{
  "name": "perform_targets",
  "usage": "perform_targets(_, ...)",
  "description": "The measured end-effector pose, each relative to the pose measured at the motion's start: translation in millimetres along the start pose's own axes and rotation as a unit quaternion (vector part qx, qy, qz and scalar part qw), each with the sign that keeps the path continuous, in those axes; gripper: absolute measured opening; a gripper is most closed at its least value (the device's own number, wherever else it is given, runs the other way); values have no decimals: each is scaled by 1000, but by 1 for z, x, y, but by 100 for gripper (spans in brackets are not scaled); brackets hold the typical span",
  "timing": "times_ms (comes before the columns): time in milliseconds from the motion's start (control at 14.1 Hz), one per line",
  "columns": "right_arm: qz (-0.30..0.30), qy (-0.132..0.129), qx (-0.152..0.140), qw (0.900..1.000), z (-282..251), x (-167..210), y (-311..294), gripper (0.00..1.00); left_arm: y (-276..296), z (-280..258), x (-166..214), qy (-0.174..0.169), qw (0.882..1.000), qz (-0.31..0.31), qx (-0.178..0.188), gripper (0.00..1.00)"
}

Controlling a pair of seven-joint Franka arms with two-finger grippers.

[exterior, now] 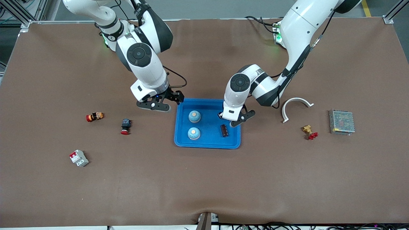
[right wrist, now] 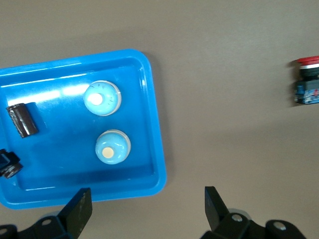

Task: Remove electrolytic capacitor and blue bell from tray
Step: 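Lift the capacitor with the left gripper while the right gripper hovers over bells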

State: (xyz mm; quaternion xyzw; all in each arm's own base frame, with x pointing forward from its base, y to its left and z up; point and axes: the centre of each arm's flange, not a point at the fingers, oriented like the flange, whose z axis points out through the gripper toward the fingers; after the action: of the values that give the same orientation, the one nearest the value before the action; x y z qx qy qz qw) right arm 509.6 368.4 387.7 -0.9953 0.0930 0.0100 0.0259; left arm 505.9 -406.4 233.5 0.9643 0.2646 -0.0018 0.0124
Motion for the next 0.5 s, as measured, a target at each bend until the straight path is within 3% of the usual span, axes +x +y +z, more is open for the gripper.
perform_targets(213,6,4,3,1000,26,-6,-17,100,-6,-40,20,19,1000,-4,15,33)
perform_targets(498,7,0,0,1000,53,-12,-34,100,-41,-84,76,34,998,13,43,33)
